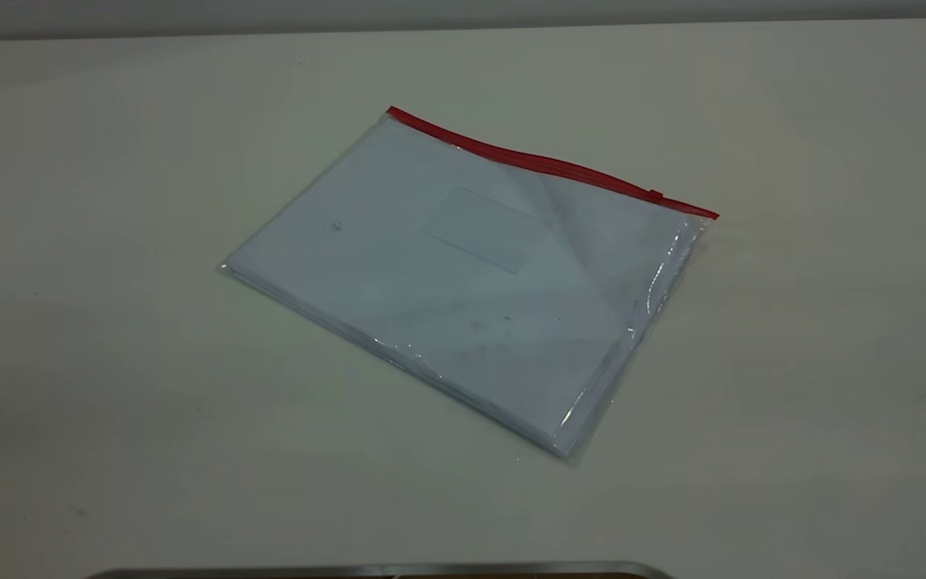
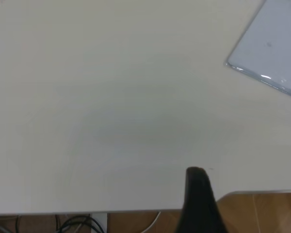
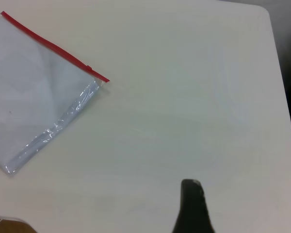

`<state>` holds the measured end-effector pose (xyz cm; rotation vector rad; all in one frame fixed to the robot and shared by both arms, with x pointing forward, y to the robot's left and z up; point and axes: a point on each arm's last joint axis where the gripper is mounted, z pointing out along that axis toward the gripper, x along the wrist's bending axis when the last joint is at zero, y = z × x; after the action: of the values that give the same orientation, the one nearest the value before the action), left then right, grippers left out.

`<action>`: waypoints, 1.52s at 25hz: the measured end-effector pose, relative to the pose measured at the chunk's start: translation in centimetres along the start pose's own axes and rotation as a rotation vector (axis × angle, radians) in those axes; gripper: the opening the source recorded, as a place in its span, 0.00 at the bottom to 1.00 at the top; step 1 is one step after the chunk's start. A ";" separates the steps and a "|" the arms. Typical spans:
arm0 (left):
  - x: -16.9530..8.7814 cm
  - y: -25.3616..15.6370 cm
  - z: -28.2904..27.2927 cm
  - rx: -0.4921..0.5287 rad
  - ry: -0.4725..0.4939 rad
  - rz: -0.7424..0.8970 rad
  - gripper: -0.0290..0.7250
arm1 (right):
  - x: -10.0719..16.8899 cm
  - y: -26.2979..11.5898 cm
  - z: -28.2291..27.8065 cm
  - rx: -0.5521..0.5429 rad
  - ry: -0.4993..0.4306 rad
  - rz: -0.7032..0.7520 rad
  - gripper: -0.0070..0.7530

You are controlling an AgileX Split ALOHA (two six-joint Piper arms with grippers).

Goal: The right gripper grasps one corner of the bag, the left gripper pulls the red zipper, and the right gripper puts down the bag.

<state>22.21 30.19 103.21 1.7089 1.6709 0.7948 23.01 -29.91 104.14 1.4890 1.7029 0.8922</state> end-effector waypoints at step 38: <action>-1.3 17.2 20.9 0.316 -0.139 -0.012 0.82 | 3.5 -0.1 39.5 0.521 0.437 0.174 0.75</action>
<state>49.26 28.32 103.32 1.9141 1.7787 0.4105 56.25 -24.38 83.18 1.9053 2.2789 0.9617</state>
